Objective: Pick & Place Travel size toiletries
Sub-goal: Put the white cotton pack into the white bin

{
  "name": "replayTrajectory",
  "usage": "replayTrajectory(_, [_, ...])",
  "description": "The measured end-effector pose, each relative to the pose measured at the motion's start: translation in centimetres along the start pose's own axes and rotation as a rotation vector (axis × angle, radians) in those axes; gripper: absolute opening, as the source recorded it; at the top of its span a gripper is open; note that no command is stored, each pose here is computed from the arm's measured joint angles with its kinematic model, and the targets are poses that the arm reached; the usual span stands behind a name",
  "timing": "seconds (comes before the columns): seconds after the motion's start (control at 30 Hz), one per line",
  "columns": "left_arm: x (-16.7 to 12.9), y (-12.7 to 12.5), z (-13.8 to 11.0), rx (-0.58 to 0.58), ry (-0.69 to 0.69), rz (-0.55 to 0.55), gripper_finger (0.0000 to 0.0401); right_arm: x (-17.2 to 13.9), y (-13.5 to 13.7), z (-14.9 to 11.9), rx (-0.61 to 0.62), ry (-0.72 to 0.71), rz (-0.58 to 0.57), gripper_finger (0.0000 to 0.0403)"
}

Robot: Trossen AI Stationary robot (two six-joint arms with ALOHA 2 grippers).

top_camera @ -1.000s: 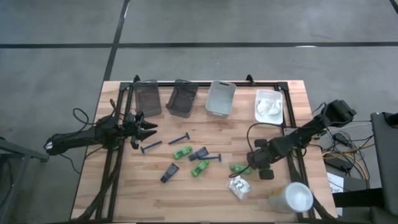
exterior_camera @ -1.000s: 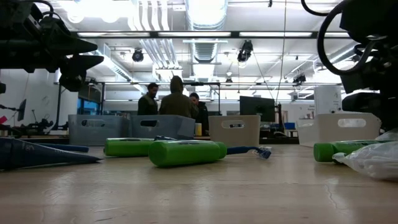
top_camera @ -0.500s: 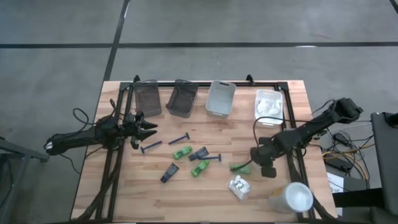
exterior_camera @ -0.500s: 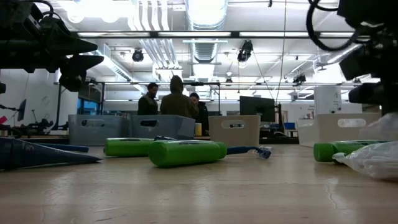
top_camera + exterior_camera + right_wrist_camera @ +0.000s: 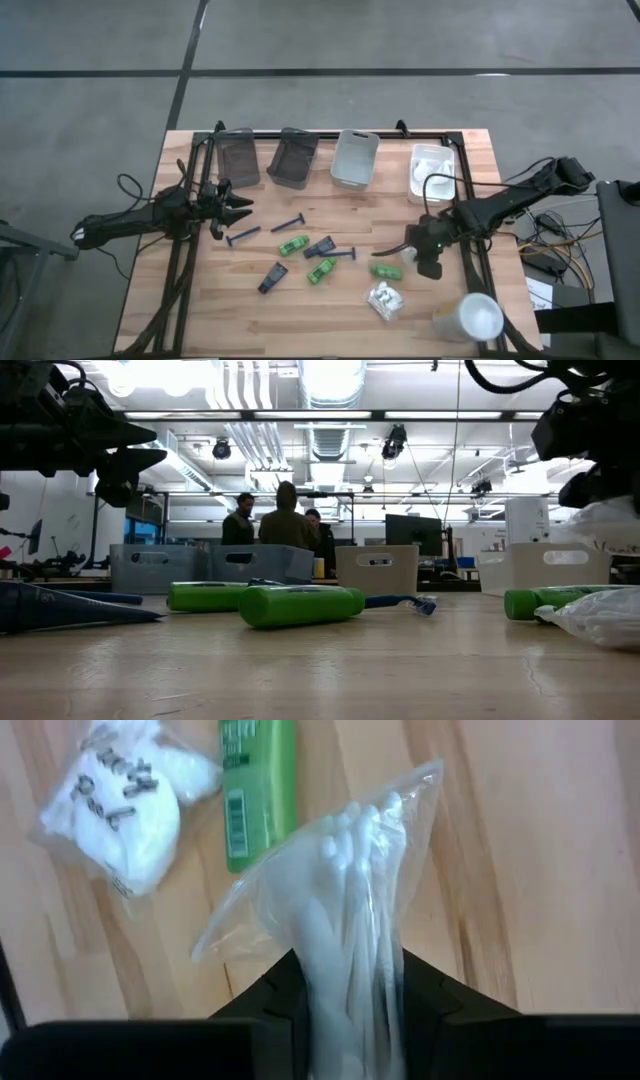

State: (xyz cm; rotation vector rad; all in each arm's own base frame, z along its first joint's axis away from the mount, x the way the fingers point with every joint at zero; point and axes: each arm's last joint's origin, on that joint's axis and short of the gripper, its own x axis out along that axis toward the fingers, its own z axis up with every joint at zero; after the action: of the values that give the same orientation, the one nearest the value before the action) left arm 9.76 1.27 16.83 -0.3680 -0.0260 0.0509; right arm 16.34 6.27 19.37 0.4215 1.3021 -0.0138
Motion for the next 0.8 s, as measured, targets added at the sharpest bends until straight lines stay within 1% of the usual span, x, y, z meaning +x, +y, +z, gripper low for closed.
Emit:
replayTrajectory(0.13, [0.0,0.0,0.0,0.0,0.0,-0.001,0.0156,-0.6,-0.4,0.3,0.05,-0.04,0.014,0.0083])
replayTrajectory(0.33, [0.0,0.0,0.0,0.0,0.0,-0.001,0.0156,-2.5,-0.6,1.5,0.069,-0.139,0.042,0.0069])
replayTrajectory(0.47, [0.0,0.0,0.0,0.0,0.0,-0.001,0.0156,-4.0,-1.0,2.6,0.087,-0.214,0.055,0.0076])
replayTrajectory(0.63, [0.0,0.0,0.0,0.0,0.0,-0.001,0.0156,-5.1,-1.8,4.0,0.106,-0.291,0.043,0.0091])
replayTrajectory(0.8, [0.0,0.0,0.0,0.0,0.0,0.0,0.0156,-5.7,-3.2,5.6,0.177,-0.391,0.028,0.0084])
